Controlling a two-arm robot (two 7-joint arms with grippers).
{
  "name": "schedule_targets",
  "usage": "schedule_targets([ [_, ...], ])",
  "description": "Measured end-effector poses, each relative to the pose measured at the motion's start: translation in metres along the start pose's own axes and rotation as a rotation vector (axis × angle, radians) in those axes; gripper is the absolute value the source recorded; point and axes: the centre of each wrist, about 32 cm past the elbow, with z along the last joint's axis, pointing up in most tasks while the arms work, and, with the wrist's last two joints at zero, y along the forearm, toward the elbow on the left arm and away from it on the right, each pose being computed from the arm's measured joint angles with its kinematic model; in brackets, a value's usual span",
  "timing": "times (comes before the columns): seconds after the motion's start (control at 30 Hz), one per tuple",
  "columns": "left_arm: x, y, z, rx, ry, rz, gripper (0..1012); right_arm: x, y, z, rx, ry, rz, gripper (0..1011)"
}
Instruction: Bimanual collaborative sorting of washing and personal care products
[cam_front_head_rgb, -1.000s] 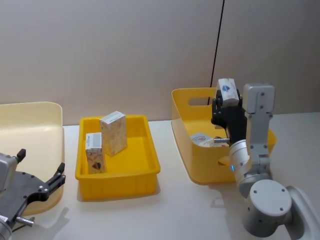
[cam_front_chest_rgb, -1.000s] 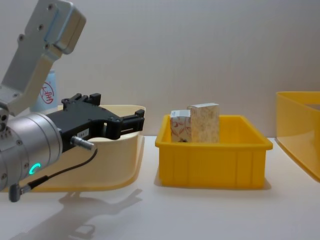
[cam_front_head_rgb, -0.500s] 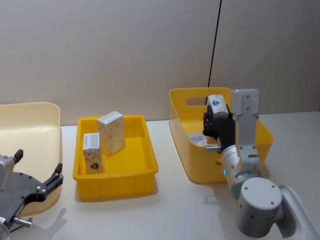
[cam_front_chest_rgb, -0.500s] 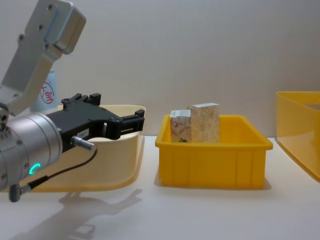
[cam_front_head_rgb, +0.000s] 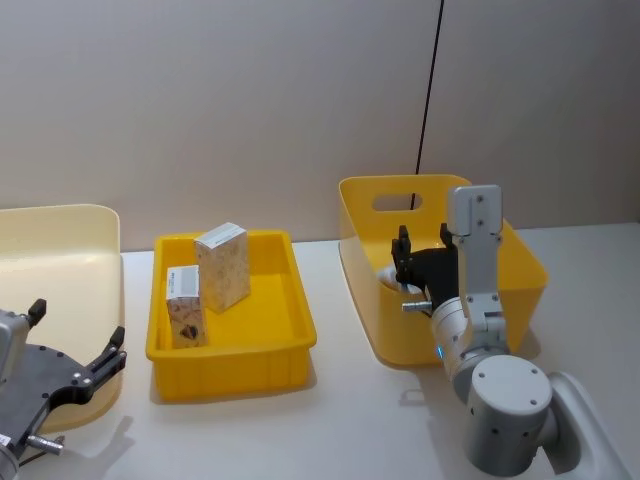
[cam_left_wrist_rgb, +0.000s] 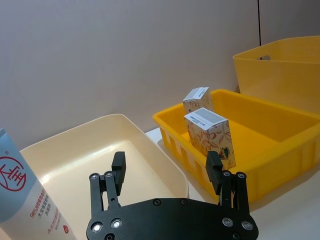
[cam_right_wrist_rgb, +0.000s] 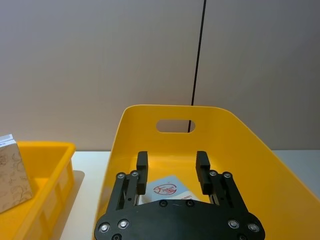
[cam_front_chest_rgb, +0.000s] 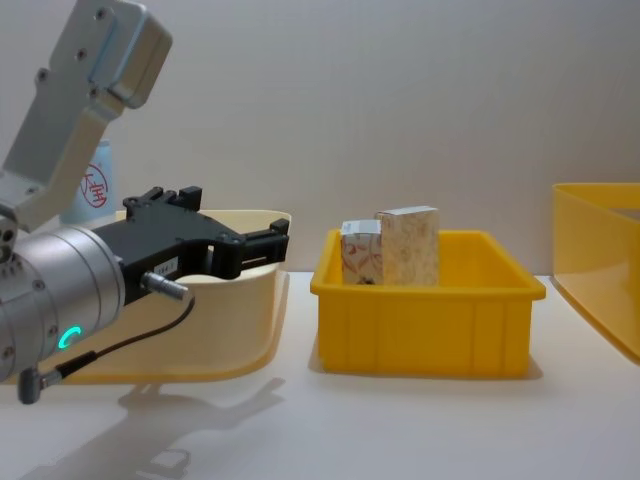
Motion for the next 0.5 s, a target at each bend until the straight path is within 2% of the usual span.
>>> schedule_targets([
  [0.1, 0.0, 0.0, 0.0, 0.0, 0.0, 0.0, 999, -0.0007, 0.0004, -0.0006, -0.008, 0.0, 0.002, 661],
  [0.17, 0.0, 0.0, 0.0, 0.0, 0.0, 0.0, 1000, -0.0009, 0.0006, -0.0008, -0.011, 0.0, 0.003, 680],
  [0.23, 0.0, 0.0, 0.0, 0.0, 0.0, 0.0, 1000, -0.0011, 0.0008, -0.0009, -0.014, 0.0, 0.003, 773],
  [0.5, 0.0, 0.0, 0.0, 0.0, 0.0, 0.0, 999, -0.0018, 0.0012, -0.0016, -0.021, 0.001, 0.006, 979],
])
